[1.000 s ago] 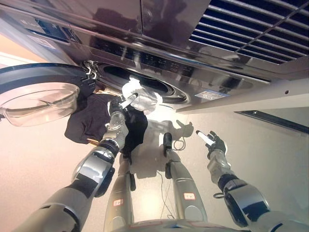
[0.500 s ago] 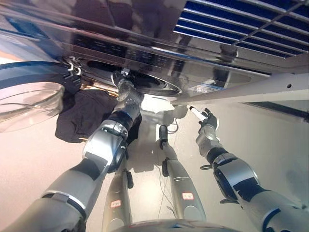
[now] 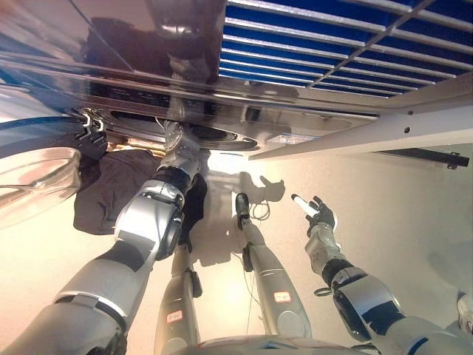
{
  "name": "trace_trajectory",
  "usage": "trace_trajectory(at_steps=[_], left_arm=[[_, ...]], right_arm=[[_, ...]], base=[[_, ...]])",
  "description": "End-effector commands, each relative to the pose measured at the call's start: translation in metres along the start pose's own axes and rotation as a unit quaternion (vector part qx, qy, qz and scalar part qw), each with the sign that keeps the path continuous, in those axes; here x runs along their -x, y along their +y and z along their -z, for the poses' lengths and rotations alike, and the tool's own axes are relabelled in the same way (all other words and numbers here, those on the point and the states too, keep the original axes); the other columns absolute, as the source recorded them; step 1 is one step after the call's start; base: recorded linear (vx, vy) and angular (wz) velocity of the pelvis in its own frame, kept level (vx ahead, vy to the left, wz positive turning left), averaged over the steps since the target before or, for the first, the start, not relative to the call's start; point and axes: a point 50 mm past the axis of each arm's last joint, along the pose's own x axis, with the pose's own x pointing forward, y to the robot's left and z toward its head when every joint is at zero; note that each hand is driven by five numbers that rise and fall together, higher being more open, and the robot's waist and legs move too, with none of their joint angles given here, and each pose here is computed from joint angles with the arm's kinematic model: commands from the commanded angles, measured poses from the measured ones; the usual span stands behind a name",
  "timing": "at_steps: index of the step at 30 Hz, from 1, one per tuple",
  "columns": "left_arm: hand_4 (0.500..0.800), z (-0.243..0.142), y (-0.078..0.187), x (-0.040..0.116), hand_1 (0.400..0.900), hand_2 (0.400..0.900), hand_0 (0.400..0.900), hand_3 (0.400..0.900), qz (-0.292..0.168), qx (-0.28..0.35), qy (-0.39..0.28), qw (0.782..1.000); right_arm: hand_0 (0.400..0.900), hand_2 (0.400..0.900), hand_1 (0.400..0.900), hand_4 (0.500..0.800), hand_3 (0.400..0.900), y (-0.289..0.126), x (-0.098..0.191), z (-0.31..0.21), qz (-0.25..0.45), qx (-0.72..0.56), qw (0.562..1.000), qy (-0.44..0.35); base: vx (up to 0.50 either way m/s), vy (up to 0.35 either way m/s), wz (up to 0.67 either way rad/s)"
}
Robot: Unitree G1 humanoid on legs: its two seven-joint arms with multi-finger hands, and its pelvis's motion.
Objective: Put the clothes in the basket into the washing machine.
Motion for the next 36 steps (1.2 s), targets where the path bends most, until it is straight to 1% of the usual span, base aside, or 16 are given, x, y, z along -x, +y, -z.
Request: trace_trajectory(at_steps=[1, 4, 5, 8, 9, 10, 11, 16, 20, 22, 23, 24, 28, 29, 33, 36], left_arm=[[0.800, 0.010, 0.029, -0.002, 0.900, 0.900, 0.900, 0.900, -0.028, -0.071, -0.007, 0.997], [0.800, 0.030, 0.042, 0.004, 0.900, 0.900, 0.900, 0.900, -0.024, -0.151, 0.014, 0.988], [0.800, 0.036, 0.055, 0.005, 0.900, 0.900, 0.900, 0.900, -0.027, -0.224, 0.019, 0.974], [0.800, 0.056, 0.106, 0.013, 0.900, 0.900, 0.900, 0.900, -0.006, -0.435, 0.053, 0.899], [0.800, 0.061, 0.123, 0.017, 0.900, 0.900, 0.900, 0.900, -0.005, -0.476, 0.064, 0.877], [0.800, 0.061, 0.123, 0.017, 0.900, 0.900, 0.900, 0.900, -0.005, -0.476, 0.064, 0.877], [0.800, 0.073, 0.153, 0.028, 0.900, 0.900, 0.900, 0.900, -0.005, -0.515, 0.098, 0.852], [0.800, 0.098, 0.205, 0.058, 0.900, 0.900, 0.900, 0.900, -0.011, -0.536, 0.170, 0.827], [0.800, 0.118, 0.265, 0.103, 0.900, 0.900, 0.900, 0.900, -0.033, -0.514, 0.265, 0.815], [0.800, 0.121, 0.275, 0.113, 0.900, 0.900, 0.900, 0.900, -0.036, -0.498, 0.286, 0.818], [0.800, 0.127, 0.293, 0.133, 0.900, 0.900, 0.900, 0.900, -0.044, -0.477, 0.309, 0.822], [0.800, 0.127, 0.294, 0.134, 0.900, 0.900, 0.900, 0.900, -0.044, -0.477, 0.309, 0.822], [0.800, 0.138, 0.326, 0.179, 0.900, 0.900, 0.900, 0.900, -0.064, -0.443, 0.363, 0.817], [0.800, 0.138, 0.326, 0.179, 0.900, 0.900, 0.900, 0.900, -0.064, -0.443, 0.363, 0.817], [0.800, 0.142, 0.353, 0.218, 0.900, 0.900, 0.900, 0.900, -0.074, -0.463, 0.426, 0.774], [0.800, 0.141, 0.363, 0.231, 0.900, 0.900, 0.900, 0.900, -0.075, -0.474, 0.450, 0.753]], right_arm=[[0.900, 0.900, 0.900, 0.800, 0.900, -0.037, 0.000, 0.014, 0.049, 0.029, 0.998, 0.002], [0.900, 0.900, 0.900, 0.800, 0.900, -0.041, 0.000, 0.016, 0.053, 0.031, 0.998, 0.006], [0.900, 0.900, 0.900, 0.800, 0.900, -0.042, -0.001, 0.014, 0.054, 0.033, 0.998, 0.002], [0.900, 0.900, 0.900, 0.800, 0.900, -0.045, -0.004, 0.006, 0.051, 0.043, 0.998, -0.002], [0.900, 0.900, 0.900, 0.800, 0.900, -0.049, -0.005, 0.005, 0.054, 0.046, 0.998, 0.000], [0.900, 0.900, 0.900, 0.800, 0.900, -0.049, -0.005, 0.005, 0.053, 0.045, 0.998, 0.000], [0.900, 0.900, 0.900, 0.800, 0.900, -0.056, -0.007, 0.001, 0.055, 0.050, 0.997, 0.002], [0.900, 0.900, 0.900, 0.800, 0.900, -0.076, -0.006, 0.010, 0.061, 0.059, 0.996, 0.026], [0.900, 0.900, 0.900, 0.800, 0.900, -0.103, 0.005, 0.037, 0.061, 0.072, 0.993, 0.073], [0.900, 0.900, 0.900, 0.800, 0.900, -0.107, 0.009, 0.047, 0.055, 0.079, 0.992, 0.086], [0.900, 0.900, 0.900, 0.800, 0.900, -0.120, 0.017, 0.062, 0.052, 0.086, 0.989, 0.110], [0.900, 0.900, 0.900, 0.800, 0.900, -0.120, 0.017, 0.062, 0.052, 0.086, 0.989, 0.110], [0.900, 0.900, 0.900, 0.800, 0.900, -0.133, 0.041, 0.101, 0.014, 0.145, 0.976, 0.161], [0.900, 0.900, 0.900, 0.800, 0.900, -0.133, 0.041, 0.101, 0.014, 0.145, 0.976, 0.162], [0.900, 0.900, 0.900, 0.800, 0.900, -0.145, 0.070, 0.142, -0.046, 0.270, 0.929, 0.248], [0.900, 0.900, 0.900, 0.800, 0.900, -0.156, 0.082, 0.154, -0.051, 0.306, 0.909, 0.280]], base=[[-0.028, -0.004, 0.15], [-0.004, -0.007, 0.22], [-0.019, 0.010, 0.27], [-0.011, 0.035, 0.13], [-0.007, 0.038, 0.03], [0.001, 0.043, 0.09], [0.013, 0.044, 0.08], [0.025, 0.023, 0.10], [0.024, 0.012, 0.13], [0.024, 0.001, 0.04], [0.047, 0.002, 0.09], [0.057, -0.003, 0.22], [0.032, 0.001, 0.22], [0.035, 0.020, 0.33], [0.035, 0.021, 0.24], [0.032, 0.030, 0.14]])
